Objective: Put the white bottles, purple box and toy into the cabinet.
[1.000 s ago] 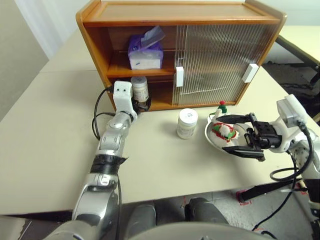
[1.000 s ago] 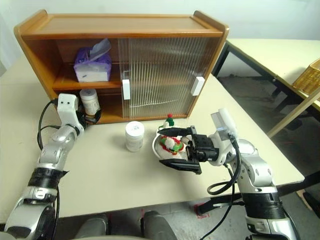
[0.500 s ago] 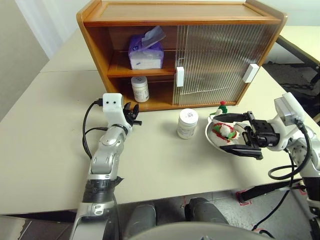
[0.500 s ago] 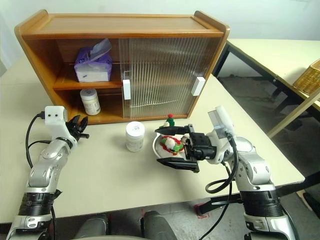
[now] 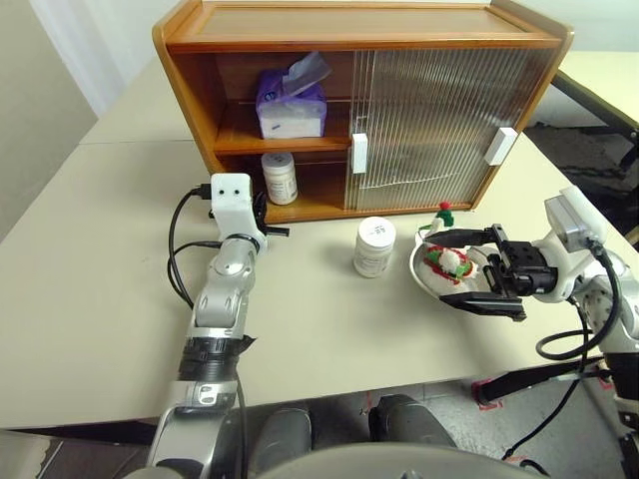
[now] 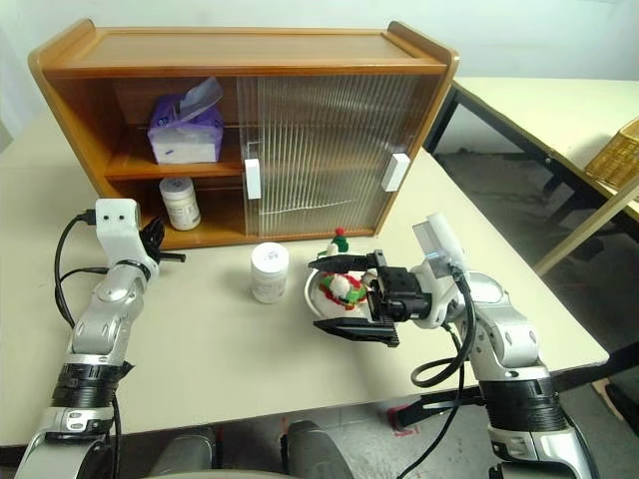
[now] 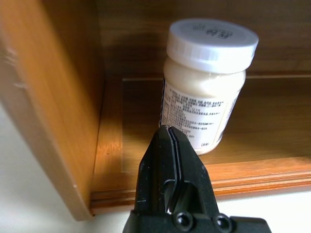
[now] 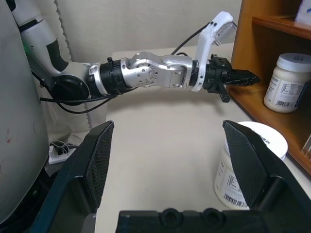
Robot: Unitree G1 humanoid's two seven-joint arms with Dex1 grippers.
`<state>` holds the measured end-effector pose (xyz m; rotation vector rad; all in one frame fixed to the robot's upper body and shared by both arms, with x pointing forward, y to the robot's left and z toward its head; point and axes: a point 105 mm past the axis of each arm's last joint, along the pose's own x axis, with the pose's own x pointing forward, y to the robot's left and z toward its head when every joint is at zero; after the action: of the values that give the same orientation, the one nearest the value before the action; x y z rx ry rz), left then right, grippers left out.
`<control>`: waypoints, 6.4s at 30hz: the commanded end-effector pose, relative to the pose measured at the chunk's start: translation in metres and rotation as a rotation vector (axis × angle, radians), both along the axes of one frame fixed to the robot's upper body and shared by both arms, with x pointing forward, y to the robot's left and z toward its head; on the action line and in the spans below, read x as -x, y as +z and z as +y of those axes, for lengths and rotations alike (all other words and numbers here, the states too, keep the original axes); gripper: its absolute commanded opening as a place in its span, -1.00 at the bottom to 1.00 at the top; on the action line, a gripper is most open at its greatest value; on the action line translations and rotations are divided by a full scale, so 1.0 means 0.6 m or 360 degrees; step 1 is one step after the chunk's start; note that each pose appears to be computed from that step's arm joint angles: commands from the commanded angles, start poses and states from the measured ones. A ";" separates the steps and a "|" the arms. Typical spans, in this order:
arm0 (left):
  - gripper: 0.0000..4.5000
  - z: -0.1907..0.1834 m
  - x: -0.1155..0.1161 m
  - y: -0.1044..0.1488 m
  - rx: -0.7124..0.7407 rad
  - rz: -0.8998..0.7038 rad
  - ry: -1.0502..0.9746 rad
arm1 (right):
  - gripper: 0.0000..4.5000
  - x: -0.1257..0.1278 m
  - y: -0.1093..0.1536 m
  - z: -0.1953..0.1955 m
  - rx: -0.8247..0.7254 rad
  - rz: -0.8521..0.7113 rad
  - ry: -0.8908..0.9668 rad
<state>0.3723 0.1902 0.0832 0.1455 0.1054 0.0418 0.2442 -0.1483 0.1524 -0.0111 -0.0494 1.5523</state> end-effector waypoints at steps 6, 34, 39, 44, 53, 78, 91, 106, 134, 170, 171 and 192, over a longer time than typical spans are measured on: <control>-0.97 0.038 0.000 -0.003 -0.0041 0.0002 0.0103 | 1.00 -0.002 -0.001 -0.008 -0.0010 -0.0005 -0.0004; -0.97 0.037 -0.056 0.006 -0.0081 -0.0026 0.0044 | 1.00 0.011 0.017 0.017 -0.0244 0.0110 -0.0158; -0.97 0.032 -0.066 0.003 -0.0066 -0.0007 0.0009 | 1.00 0.016 0.014 0.016 -0.0237 0.0105 -0.0166; -0.97 0.025 -0.074 0.002 -0.0059 0.0000 -0.0030 | 1.00 0.019 0.013 0.018 -0.0235 0.0101 -0.0167; -0.97 0.001 -0.077 0.000 -0.0049 0.0000 -0.0096 | 1.00 0.023 0.012 0.020 -0.0225 0.0099 -0.0160; -0.97 -0.033 -0.079 -0.002 -0.0018 -0.0005 -0.0174 | 1.00 0.026 0.010 0.025 -0.0208 0.0108 -0.0131; -0.97 -0.052 -0.083 -0.002 -0.0009 -0.0006 -0.0240 | 1.00 0.030 0.008 0.028 -0.0209 0.0110 -0.0129; -0.97 -0.079 -0.089 0.004 0.0002 -0.0020 -0.0295 | 1.00 0.028 0.013 0.035 -0.0209 0.0103 -0.0127; -0.97 -0.098 -0.068 -0.004 -0.0061 -0.0010 -0.0359 | 1.00 0.022 0.012 0.048 -0.0224 0.0099 -0.0071; -0.97 -0.090 -0.073 0.004 -0.0040 -0.0026 -0.0309 | 1.00 0.021 0.002 0.055 -0.0225 0.0106 -0.0017; -0.97 -0.091 -0.073 0.004 -0.0038 -0.0023 -0.0309 | 1.00 0.022 0.002 0.055 -0.0225 0.0105 -0.0019; -0.97 -0.092 -0.099 0.000 -0.0109 -0.0011 -0.0362 | 1.00 0.030 0.002 0.048 -0.0220 0.0098 -0.0063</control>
<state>0.4293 0.1439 0.0797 0.2104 0.0924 -0.1459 0.2265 -0.1169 0.1496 0.1705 -0.0875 1.5179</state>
